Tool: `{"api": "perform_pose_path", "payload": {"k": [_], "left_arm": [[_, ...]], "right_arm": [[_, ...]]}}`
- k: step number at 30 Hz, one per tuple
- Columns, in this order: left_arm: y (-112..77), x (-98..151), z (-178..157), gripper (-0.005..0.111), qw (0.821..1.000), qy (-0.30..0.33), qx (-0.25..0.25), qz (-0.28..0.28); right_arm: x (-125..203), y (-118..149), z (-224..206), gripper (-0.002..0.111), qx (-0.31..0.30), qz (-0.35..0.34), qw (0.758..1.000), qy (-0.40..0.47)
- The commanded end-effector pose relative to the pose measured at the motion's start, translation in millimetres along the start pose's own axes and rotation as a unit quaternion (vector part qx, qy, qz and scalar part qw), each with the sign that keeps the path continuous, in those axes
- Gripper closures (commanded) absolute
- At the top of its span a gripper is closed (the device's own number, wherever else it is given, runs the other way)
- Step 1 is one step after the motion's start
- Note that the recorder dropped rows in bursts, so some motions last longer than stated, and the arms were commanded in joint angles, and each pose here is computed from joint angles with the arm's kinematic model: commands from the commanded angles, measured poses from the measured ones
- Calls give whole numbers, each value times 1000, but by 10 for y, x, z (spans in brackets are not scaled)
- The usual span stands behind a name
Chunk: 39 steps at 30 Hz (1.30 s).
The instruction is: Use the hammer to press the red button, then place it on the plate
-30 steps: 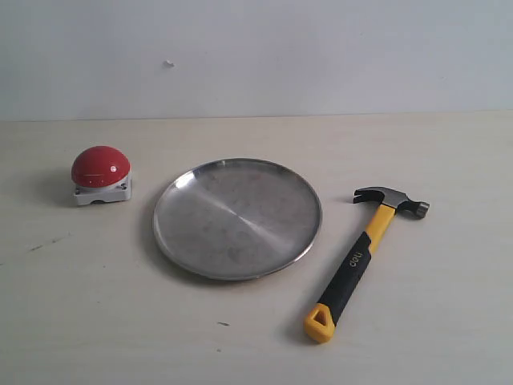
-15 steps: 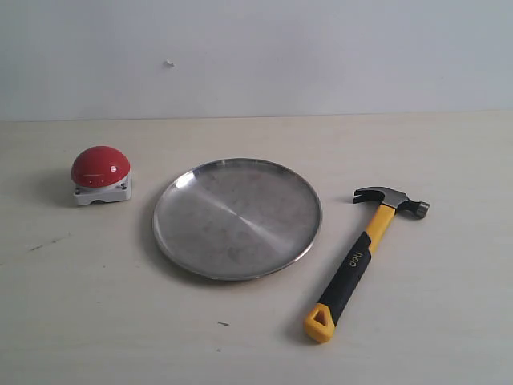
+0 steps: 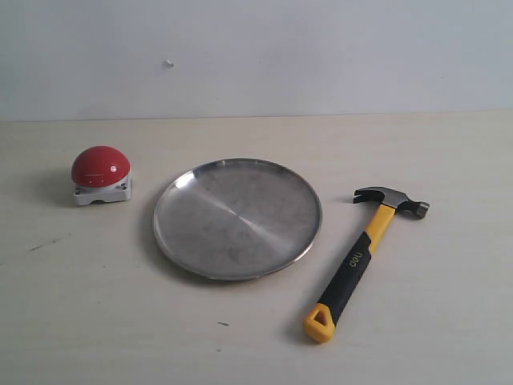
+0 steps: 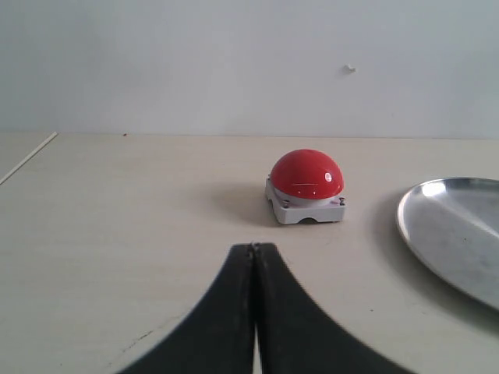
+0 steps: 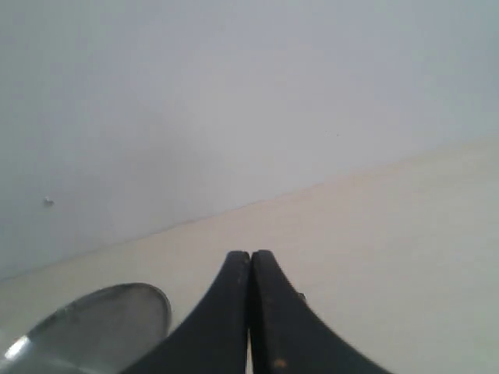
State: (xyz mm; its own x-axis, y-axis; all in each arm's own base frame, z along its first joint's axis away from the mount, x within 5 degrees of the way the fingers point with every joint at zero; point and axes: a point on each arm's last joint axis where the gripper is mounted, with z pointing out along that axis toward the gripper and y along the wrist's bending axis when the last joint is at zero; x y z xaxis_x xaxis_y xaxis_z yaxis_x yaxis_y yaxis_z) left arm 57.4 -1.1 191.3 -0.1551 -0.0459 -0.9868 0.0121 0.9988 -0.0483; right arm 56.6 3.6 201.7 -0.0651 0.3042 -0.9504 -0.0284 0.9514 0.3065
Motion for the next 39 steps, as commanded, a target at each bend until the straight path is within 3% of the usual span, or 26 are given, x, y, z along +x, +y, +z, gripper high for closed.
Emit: {"api": "perform_pose_path", "payload": {"k": [1, 18, 23, 30, 35, 39], "left_arm": [[0, -13, -7, 107, 1000, -5, -1, -1], [0, -13, -7, 107, 1000, -5, -1, -1], [0, -13, -7, 107, 1000, -5, -1, -1], [0, -13, -7, 107, 1000, -5, -1, -1], [0, -13, -7, 107, 1000, -5, -1, -1], [0, -13, -7, 107, 1000, -5, -1, -1]], "right_arm": [[-56, 6, -6, 108, -7, 64, 997, -38], [-60, 6, -6, 108, -7, 67, 997, -40], [-120, 13, -13, 108, -17, 151, 986, -68], [-665, 235, -55, 108, -38, 140, 988, -57], [-959, 359, 283, 108, -7, 90, 994, 64], [-1059, 408, 687, 108, 23, 61, 979, 193]]}}
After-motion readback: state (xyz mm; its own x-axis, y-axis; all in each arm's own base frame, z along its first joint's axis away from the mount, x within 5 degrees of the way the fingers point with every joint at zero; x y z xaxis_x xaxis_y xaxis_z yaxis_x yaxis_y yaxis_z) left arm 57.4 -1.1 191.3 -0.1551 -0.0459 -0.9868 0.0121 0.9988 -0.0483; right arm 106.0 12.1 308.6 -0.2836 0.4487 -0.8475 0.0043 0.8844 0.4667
